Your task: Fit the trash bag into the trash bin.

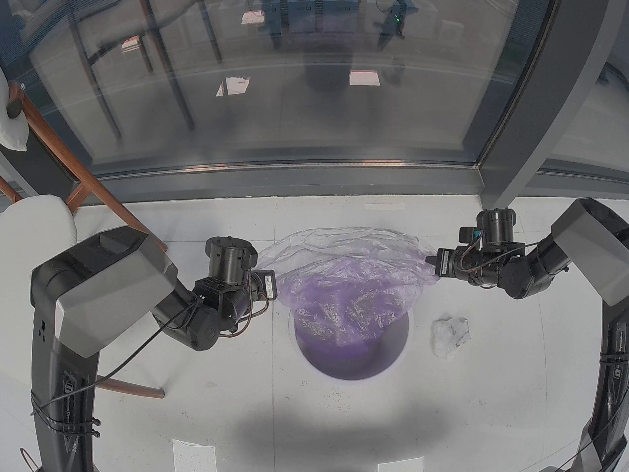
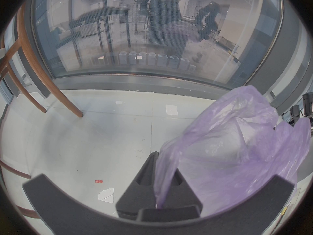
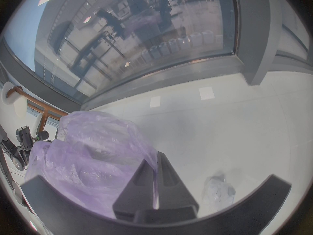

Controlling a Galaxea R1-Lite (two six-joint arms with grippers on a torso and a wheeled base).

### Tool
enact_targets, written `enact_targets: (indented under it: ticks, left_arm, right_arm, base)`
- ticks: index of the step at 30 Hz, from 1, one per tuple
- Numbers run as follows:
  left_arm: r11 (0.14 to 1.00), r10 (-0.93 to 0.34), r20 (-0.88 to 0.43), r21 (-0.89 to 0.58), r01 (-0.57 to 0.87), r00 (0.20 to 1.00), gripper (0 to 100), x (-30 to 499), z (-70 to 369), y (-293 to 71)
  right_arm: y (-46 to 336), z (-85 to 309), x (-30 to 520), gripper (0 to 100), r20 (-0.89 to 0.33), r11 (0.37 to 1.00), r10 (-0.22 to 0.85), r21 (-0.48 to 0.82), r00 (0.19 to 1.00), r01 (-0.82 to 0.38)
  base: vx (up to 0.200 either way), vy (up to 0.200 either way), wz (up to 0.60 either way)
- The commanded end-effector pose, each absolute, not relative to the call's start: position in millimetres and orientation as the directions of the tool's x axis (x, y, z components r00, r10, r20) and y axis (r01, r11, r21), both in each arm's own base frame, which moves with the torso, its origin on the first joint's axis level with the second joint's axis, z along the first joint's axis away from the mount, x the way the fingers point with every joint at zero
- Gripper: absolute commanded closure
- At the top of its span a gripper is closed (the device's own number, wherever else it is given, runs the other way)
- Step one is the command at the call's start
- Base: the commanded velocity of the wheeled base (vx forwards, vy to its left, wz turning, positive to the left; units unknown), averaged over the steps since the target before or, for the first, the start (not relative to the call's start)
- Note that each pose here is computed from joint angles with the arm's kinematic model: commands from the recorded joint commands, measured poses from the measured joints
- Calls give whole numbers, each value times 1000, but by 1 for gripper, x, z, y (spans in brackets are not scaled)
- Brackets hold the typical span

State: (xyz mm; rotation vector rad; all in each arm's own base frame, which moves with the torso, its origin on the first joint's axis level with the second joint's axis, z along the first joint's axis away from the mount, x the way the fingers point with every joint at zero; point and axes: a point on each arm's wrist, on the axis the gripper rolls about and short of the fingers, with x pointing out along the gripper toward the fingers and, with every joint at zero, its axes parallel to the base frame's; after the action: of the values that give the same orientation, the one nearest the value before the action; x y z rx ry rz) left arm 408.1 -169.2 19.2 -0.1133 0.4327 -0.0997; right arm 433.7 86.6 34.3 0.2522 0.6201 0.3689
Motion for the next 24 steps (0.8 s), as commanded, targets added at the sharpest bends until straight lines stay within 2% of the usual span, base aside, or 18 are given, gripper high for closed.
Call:
enact_targets:
  ticks: [1, 6, 7, 20, 24]
  left_arm:
    - [990, -117, -451, -125, 67, 885, 100, 409, 8, -162]
    - [991, -119, -501, -114, 71, 857, 100, 404, 3, -160]
    - [991, -125, -561, -113, 74, 819, 100, 397, -7, -154]
    - [990, -143, -650, -96, 105, 746, 100, 363, -20, -150]
    - [989, -146, -671, -88, 117, 727, 100, 354, -25, -152]
  right_arm:
    - [88, 24, 434, 100, -549, 906, 409, 340, 729, -253]
    - [87, 21, 431, 100, -569, 907, 408, 340, 714, -248]
    - [83, 14, 428, 100, -603, 907, 413, 337, 682, -252]
    - [66, -2, 386, 100, -676, 907, 422, 320, 604, -275]
    - [67, -5, 381, 100, -658, 899, 437, 322, 613, -295]
  base:
    - [0, 0, 0]
    - [0, 0, 0]
    - [0, 0, 0]
    - [0, 0, 0]
    - [0, 0, 0]
